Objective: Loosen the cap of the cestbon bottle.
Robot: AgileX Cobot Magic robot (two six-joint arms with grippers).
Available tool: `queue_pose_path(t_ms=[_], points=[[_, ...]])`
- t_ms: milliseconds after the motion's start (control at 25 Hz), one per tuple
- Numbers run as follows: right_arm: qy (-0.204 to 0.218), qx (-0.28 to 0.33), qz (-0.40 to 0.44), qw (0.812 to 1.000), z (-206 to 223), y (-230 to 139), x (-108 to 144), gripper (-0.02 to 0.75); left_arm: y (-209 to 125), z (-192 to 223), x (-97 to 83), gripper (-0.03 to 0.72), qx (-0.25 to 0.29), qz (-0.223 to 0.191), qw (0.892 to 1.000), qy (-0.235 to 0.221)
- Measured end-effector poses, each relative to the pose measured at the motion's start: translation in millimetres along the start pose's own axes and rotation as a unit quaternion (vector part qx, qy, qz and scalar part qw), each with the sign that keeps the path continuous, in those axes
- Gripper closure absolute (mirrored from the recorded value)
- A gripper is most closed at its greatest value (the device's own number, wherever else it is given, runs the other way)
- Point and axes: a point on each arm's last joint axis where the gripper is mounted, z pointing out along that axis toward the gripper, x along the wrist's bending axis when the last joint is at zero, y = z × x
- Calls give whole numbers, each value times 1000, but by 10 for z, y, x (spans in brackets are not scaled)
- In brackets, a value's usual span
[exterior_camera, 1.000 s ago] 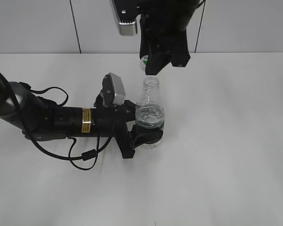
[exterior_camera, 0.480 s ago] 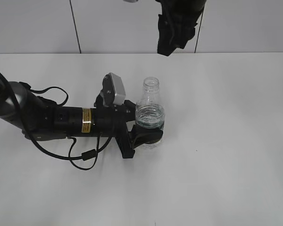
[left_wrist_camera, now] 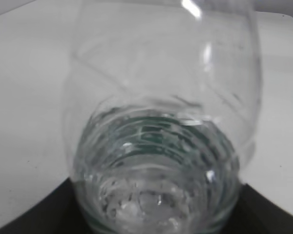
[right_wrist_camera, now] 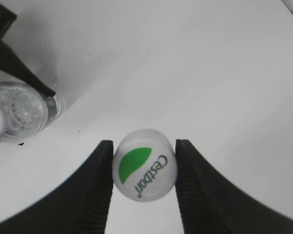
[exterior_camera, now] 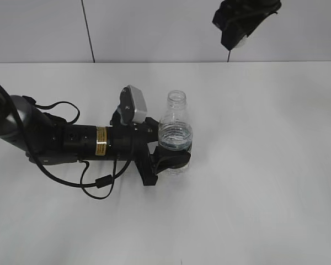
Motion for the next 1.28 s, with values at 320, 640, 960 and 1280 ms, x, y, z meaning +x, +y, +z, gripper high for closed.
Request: queue_pose_path(t_ms=[320,640,960,1280], points=[[4,44,161,986,193,-446,-534,442,0,0,0,276,0,0,1000,0],[77,130,247,957,673,-1014,-536,442,3,0,2,276,-2,-1,1000,1],[76,121,308,941,1248,-1453,-272,442,12,-1,5,276,-10,-9,1000,7],[28,58,331,942,1554,-1723,-138,442,12,-1,5,276,-12,-11,1000,8]])
